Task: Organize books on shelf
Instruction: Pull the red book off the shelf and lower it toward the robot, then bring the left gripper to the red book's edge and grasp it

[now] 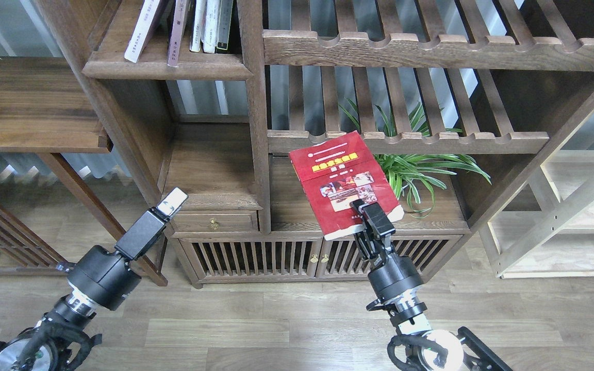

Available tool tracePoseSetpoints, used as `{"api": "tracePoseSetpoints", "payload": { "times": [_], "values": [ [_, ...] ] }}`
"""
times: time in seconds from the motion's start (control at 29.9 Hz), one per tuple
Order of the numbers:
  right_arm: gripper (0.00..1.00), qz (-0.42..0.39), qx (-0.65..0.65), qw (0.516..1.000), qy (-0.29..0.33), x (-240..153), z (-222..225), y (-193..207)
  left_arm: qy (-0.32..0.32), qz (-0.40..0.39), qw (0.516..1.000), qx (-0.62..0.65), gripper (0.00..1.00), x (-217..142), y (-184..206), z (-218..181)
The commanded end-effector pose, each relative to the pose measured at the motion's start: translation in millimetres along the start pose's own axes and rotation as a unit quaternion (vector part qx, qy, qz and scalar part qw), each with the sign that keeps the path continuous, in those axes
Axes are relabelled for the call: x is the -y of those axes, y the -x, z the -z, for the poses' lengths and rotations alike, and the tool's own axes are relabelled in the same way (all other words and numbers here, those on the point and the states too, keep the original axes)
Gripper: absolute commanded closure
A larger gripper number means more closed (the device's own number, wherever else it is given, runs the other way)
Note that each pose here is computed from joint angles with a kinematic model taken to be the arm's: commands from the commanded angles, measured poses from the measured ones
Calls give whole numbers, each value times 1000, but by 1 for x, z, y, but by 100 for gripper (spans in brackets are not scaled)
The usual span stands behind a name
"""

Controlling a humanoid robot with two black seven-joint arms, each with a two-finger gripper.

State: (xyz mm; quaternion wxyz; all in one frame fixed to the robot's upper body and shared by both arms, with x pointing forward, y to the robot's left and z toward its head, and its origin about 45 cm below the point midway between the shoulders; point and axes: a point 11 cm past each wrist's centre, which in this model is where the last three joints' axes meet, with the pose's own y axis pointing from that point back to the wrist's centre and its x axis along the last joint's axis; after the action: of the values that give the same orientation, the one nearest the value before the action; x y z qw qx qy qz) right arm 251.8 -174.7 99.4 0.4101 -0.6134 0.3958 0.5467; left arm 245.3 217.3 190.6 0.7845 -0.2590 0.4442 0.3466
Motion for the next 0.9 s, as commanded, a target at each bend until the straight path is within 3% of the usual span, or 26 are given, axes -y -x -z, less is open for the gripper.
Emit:
{"api": "tracePoseSetpoints", "payload": {
  "times": [0.0, 0.5, 0.64, 0.87],
  "values": [
    [95, 13, 5, 1000, 20, 2, -14, 8, 7, 11, 1000, -28, 1, 0, 2, 3],
    [95, 29, 14, 991, 131, 5, -73, 18, 52, -5, 989, -141, 1, -27, -17, 15],
    [95, 37, 13, 987, 157, 9, -86, 22, 62, -33, 982, -173, 1, -38, -37, 22],
    [95, 39, 15, 980, 193, 4, -106, 23, 53, -42, 978, -198, 1, -38, -44, 37]
  ]
}}
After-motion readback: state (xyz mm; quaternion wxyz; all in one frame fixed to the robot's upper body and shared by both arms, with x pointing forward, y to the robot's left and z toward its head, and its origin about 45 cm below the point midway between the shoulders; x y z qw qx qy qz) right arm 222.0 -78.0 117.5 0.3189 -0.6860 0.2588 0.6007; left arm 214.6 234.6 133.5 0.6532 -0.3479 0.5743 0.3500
